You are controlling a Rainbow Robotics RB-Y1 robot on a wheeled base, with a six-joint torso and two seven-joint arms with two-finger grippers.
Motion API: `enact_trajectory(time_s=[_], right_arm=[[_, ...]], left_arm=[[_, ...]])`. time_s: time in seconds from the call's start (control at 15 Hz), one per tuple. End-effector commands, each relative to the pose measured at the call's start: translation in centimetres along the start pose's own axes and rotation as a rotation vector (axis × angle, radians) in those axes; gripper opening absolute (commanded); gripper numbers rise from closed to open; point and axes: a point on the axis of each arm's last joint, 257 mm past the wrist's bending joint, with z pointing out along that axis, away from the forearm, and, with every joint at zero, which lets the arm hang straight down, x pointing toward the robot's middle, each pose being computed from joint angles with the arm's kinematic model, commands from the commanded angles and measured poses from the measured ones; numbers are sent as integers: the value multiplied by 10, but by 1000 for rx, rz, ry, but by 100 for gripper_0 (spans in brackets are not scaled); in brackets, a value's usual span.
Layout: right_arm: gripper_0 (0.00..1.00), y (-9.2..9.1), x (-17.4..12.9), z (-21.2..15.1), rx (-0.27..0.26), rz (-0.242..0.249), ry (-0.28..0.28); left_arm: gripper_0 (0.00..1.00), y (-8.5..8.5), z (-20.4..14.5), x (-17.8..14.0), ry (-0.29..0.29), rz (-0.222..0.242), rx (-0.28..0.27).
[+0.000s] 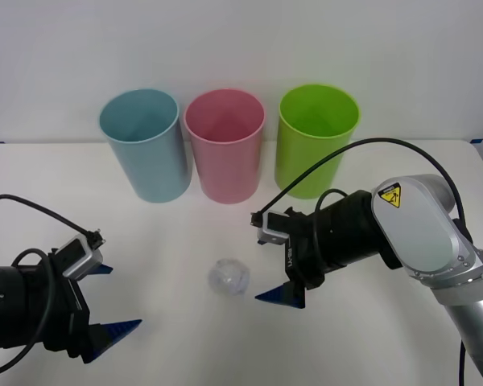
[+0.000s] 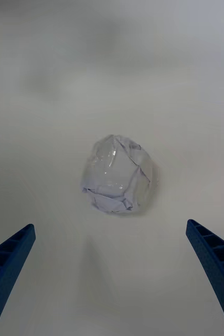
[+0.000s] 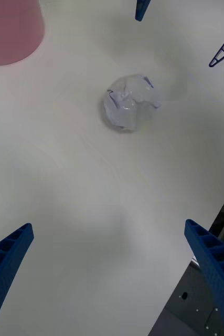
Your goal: Put cans in the blue bin and PET bottles in the pink bin and trash in the green bin.
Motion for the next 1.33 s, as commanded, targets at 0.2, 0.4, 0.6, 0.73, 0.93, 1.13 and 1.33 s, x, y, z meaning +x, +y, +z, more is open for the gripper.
enact_trajectory(time_s=[0.2,0.4,0.6,0.73,0.93,1.13,1.33], right_arm=[[100,0,0,0,0,0,0],[100,0,0,0,0,0,0],[100,0,0,0,0,0,0],[100,0,0,0,0,0,0],[100,0,0,0,0,0,0],[100,0,0,0,0,0,0],[100,0,0,0,0,0,0]], left_arm=[[100,2,-10,6,-41,5,-15],[100,2,-14,10,-65,36,-27],[100,4,-21,23,-56,90,-36],[100,5,-24,33,-41,129,-45],[100,3,-30,43,-27,160,-40],[100,1,-35,54,-11,125,-39],[100,-2,-37,62,-1,38,-36]])
